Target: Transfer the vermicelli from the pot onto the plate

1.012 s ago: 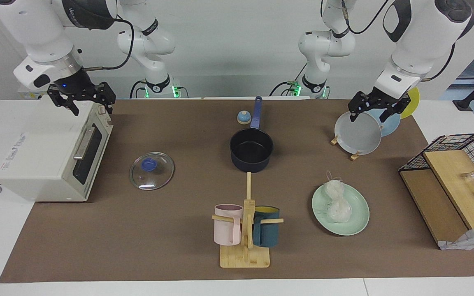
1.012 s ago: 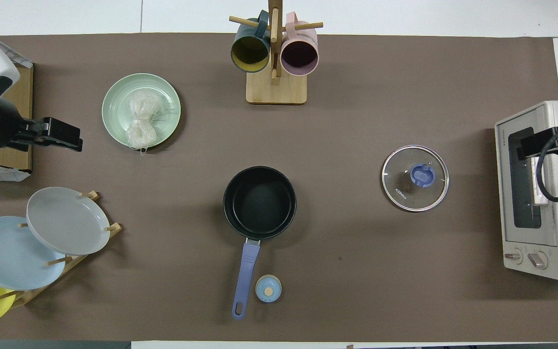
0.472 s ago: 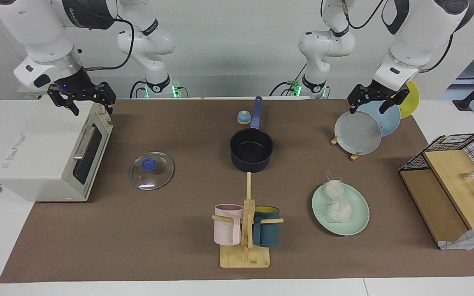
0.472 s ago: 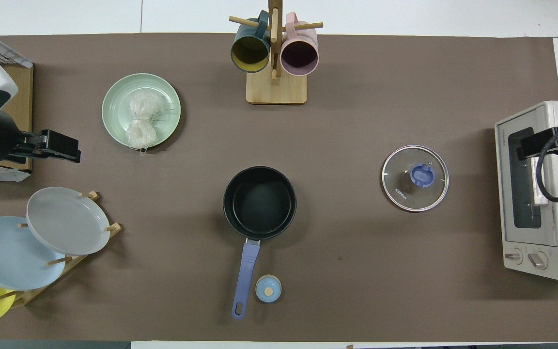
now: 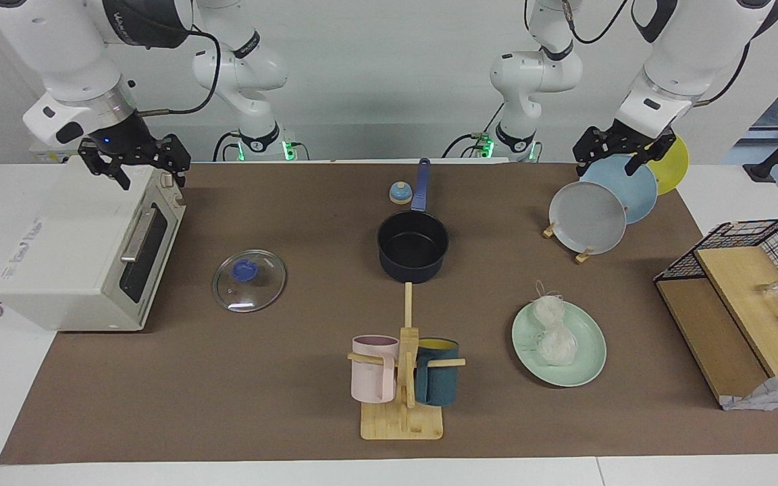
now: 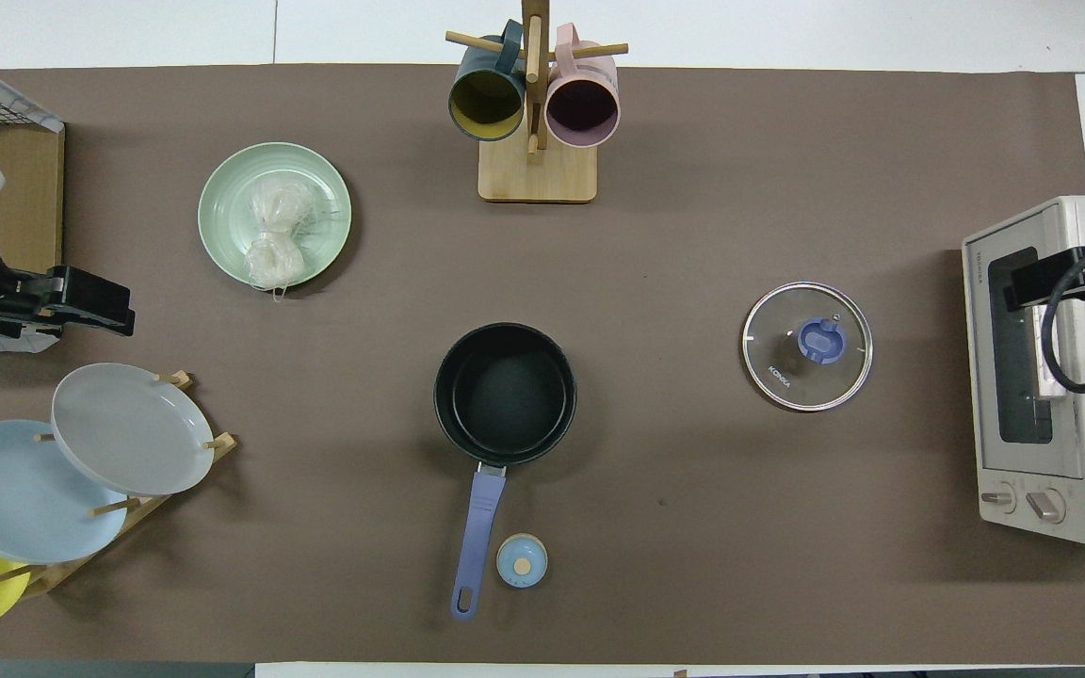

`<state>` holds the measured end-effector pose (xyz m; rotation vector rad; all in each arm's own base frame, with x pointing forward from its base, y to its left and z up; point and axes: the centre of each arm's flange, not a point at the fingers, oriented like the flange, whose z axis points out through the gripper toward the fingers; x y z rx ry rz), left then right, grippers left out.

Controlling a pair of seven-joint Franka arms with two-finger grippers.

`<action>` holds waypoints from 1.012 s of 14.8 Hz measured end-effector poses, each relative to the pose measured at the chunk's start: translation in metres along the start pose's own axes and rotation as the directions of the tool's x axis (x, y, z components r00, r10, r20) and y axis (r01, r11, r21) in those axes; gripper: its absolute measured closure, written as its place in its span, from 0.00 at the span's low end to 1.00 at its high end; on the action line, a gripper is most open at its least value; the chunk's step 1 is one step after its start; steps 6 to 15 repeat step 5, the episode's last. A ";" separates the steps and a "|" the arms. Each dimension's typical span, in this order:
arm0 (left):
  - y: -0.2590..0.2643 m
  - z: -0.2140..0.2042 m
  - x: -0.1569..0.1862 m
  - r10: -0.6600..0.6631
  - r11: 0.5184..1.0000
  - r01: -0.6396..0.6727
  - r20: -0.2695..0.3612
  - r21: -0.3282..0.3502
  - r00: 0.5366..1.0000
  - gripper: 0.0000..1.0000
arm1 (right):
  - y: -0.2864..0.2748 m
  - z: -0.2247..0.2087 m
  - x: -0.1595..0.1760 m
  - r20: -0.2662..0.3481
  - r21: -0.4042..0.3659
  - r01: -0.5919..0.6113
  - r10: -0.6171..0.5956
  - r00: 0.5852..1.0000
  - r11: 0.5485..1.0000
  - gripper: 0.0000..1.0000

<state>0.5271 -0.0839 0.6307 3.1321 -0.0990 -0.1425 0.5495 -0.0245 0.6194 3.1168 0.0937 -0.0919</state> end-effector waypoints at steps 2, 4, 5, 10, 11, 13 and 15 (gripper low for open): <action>0.000 0.001 -0.001 -0.007 1.000 0.007 0.009 0.001 1.000 0.00 | 0.000 0.000 0.000 0.000 0.000 0.001 -0.001 1.000 1.000 0.00; -0.002 0.001 -0.001 -0.013 1.000 0.013 0.010 0.001 1.000 0.00 | -0.001 0.000 0.000 0.000 0.000 0.001 -0.001 1.000 1.000 0.00; -0.003 0.001 -0.001 -0.015 1.000 0.015 0.010 0.000 1.000 0.00 | -0.001 0.000 0.000 0.000 0.000 0.001 -0.001 1.000 1.000 0.00; -0.003 0.001 -0.001 -0.015 1.000 0.015 0.010 0.000 1.000 0.00 | -0.001 0.000 0.000 0.000 0.000 0.001 -0.001 1.000 1.000 0.00; -0.003 0.001 -0.001 -0.015 1.000 0.015 0.010 0.000 1.000 0.00 | -0.001 0.000 0.000 0.000 0.000 0.001 -0.001 1.000 1.000 0.00; -0.003 0.001 -0.001 -0.015 1.000 0.015 0.010 0.000 1.000 0.00 | -0.001 0.000 0.000 0.000 0.000 0.001 -0.001 1.000 1.000 0.00; -0.003 0.001 -0.001 -0.015 1.000 0.015 0.010 0.000 1.000 0.00 | -0.001 0.000 0.000 0.000 0.000 0.001 -0.001 1.000 1.000 0.00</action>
